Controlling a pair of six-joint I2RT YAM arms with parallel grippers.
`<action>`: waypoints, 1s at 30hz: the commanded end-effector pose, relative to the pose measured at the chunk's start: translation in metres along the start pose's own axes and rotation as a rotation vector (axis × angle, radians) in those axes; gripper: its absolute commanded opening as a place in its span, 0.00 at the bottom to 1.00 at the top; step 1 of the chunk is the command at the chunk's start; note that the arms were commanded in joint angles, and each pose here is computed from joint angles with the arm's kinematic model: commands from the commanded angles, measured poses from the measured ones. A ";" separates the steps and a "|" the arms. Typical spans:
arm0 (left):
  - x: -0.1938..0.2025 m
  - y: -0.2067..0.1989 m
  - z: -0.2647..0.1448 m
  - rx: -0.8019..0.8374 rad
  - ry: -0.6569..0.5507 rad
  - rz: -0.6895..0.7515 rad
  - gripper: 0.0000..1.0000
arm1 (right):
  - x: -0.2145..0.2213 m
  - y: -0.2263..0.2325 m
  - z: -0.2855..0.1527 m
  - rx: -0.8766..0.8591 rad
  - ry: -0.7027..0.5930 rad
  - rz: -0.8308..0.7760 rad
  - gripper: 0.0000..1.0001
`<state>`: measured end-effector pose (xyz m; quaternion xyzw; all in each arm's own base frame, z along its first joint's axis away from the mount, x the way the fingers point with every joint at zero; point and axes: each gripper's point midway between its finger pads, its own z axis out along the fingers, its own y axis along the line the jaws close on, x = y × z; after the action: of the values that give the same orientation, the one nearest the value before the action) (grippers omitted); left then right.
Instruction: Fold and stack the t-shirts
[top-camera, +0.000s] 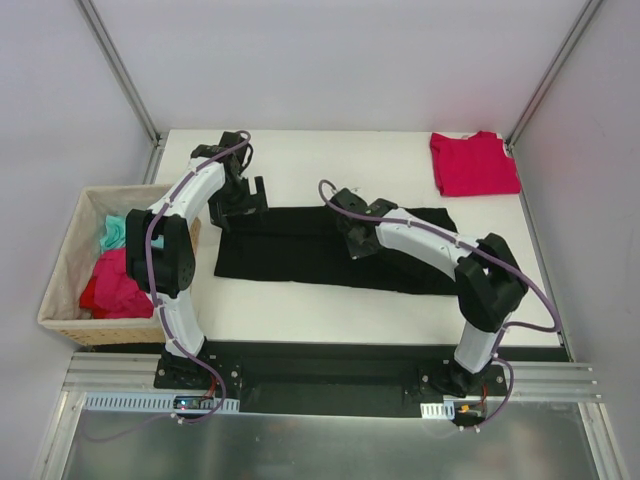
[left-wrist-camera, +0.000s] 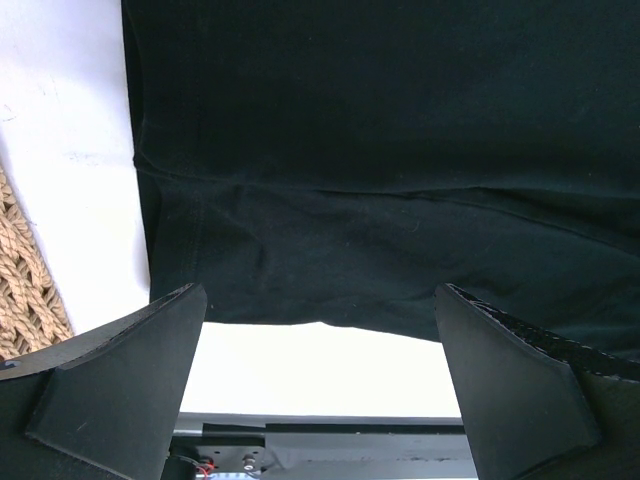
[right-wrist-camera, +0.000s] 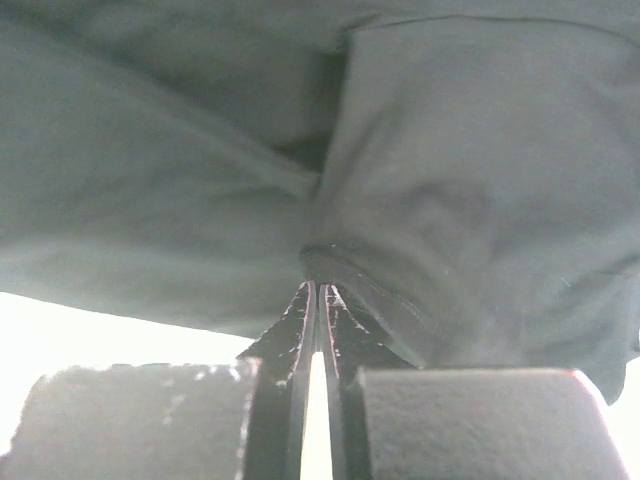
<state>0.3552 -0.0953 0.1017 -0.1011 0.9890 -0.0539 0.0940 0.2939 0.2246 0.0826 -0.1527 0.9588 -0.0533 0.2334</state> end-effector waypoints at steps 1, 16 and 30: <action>0.000 0.000 -0.011 0.018 -0.018 0.010 0.99 | 0.020 0.025 -0.001 -0.013 0.031 -0.017 0.01; 0.001 -0.003 -0.013 0.031 -0.024 0.020 0.99 | -0.019 -0.006 -0.024 0.120 -0.064 -0.048 0.97; 0.005 -0.003 -0.015 0.040 -0.028 0.025 0.99 | -0.004 -0.119 -0.031 0.225 -0.046 0.233 0.97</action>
<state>0.3545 -0.0961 0.0984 -0.1003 0.9890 -0.0561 0.0934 0.3287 0.1484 0.1696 -0.0464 0.9393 -0.0979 0.3256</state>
